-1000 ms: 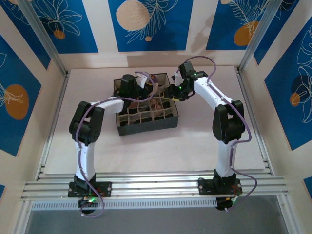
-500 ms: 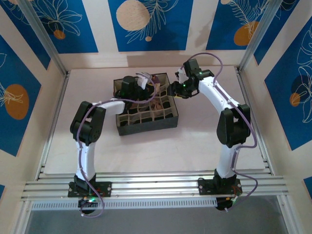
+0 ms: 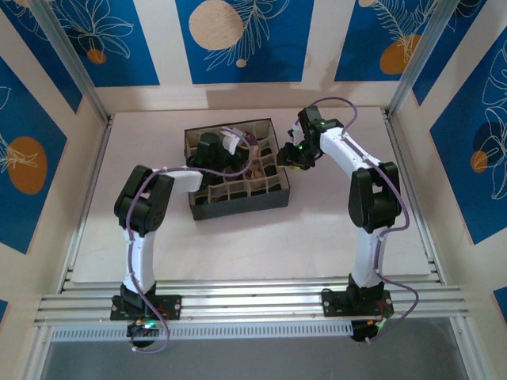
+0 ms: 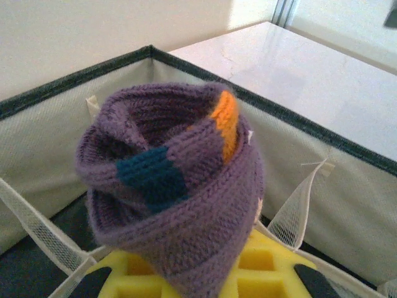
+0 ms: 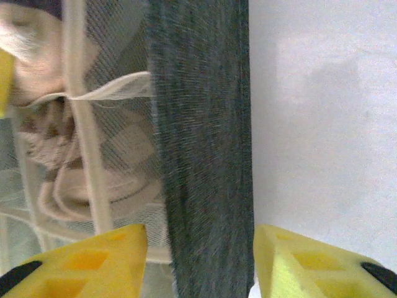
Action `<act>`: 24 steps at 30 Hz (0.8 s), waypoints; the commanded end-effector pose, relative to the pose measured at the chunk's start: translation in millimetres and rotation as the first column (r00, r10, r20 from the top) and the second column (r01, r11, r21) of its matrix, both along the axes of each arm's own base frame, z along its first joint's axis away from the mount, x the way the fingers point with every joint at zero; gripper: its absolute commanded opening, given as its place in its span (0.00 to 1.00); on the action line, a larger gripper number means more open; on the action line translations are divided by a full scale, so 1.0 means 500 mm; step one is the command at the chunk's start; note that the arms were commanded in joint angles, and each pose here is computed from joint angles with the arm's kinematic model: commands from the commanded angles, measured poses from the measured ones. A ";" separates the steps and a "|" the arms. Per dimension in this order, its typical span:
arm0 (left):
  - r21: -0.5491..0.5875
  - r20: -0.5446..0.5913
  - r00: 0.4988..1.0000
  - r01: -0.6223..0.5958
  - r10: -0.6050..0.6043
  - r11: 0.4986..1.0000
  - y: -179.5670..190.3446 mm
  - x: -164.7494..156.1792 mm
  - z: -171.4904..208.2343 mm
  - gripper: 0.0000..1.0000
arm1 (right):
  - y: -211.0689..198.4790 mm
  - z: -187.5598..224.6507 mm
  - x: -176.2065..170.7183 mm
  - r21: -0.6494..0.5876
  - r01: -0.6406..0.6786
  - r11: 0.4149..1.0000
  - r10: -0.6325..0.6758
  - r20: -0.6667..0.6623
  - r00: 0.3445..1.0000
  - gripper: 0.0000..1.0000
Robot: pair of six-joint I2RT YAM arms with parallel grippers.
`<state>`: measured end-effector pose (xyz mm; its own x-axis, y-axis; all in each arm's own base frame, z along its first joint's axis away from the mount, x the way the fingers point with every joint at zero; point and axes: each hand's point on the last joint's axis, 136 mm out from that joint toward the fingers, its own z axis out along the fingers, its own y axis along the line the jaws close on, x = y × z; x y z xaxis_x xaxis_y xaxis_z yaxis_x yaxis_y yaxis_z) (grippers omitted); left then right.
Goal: Roll the socks
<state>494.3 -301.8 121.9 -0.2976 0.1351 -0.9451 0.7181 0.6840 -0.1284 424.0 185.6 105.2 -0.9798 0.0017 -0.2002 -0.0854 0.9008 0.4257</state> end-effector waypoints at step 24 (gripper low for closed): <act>0.045 0.008 0.999 -0.035 0.034 0.998 -0.001 0.017 -0.009 0.46 | -0.011 0.002 -0.006 0.010 -0.002 1.000 0.003 -0.011 1.000 0.40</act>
<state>502.1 -296.3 116.8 -0.3047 0.1676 -0.9376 0.6882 0.7192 -0.0951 423.7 184.0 94.6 -0.9844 0.0015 -0.1760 -0.0742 0.9034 0.4224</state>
